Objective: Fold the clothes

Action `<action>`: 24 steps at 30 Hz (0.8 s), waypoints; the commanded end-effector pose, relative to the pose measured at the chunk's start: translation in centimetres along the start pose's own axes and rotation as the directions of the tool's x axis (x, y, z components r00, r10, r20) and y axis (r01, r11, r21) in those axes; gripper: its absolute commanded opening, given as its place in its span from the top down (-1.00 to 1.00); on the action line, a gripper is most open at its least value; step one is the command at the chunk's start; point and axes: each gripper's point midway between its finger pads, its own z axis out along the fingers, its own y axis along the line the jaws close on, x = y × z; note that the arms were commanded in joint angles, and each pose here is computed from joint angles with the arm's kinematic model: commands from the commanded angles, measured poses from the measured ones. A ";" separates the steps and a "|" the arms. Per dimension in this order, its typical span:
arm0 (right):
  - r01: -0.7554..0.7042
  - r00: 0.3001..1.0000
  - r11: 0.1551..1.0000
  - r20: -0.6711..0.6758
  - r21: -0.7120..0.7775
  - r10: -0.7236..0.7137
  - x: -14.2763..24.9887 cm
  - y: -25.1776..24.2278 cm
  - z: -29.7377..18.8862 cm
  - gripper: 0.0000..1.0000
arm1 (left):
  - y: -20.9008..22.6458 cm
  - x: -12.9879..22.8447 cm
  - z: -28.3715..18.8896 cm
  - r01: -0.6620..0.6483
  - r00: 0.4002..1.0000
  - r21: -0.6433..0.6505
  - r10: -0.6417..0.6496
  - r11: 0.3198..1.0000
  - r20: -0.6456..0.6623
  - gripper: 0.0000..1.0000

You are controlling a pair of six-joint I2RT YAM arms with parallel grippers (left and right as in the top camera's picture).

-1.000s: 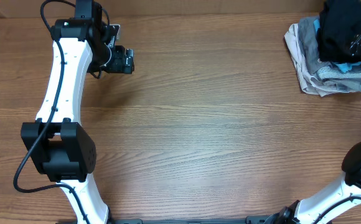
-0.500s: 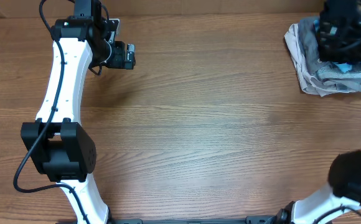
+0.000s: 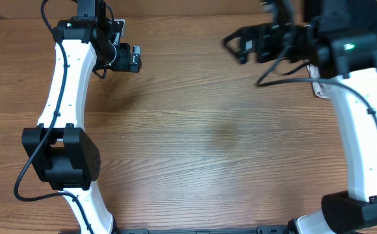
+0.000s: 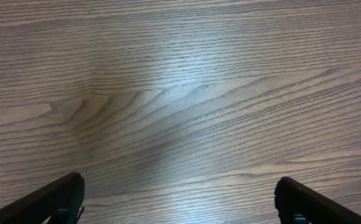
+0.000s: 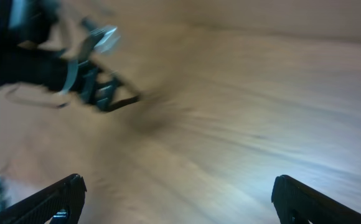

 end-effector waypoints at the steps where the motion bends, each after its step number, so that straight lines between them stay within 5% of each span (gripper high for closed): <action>1: -0.019 1.000 0.998 -0.025 -0.053 0.018 0.5 3.6 1.2 -1.00 | -0.4 -0.1 -0.4 -0.005 1.000 0.003 0.005 1.000 0.010 -1.00; 6: -0.074 0.991 0.990 -0.122 -0.123 0.058 2.8 7.0 2.0 -1.00 | -0.4 -0.1 -0.4 -0.005 1.000 0.003 0.005 1.000 0.010 -1.00; 16: -0.062 0.996 0.993 -0.061 0.100 0.068 2.1 3.5 2.0 -1.00 | -0.4 -0.1 -0.4 -0.005 1.000 0.003 0.005 1.000 0.010 -1.00; 24: 0.010 0.979 0.939 0.188 0.343 -0.079 -3.2 1.0 -2.1 -1.00 | -0.4 -0.1 -0.4 -0.005 1.000 0.003 0.005 1.000 0.010 -1.00</action>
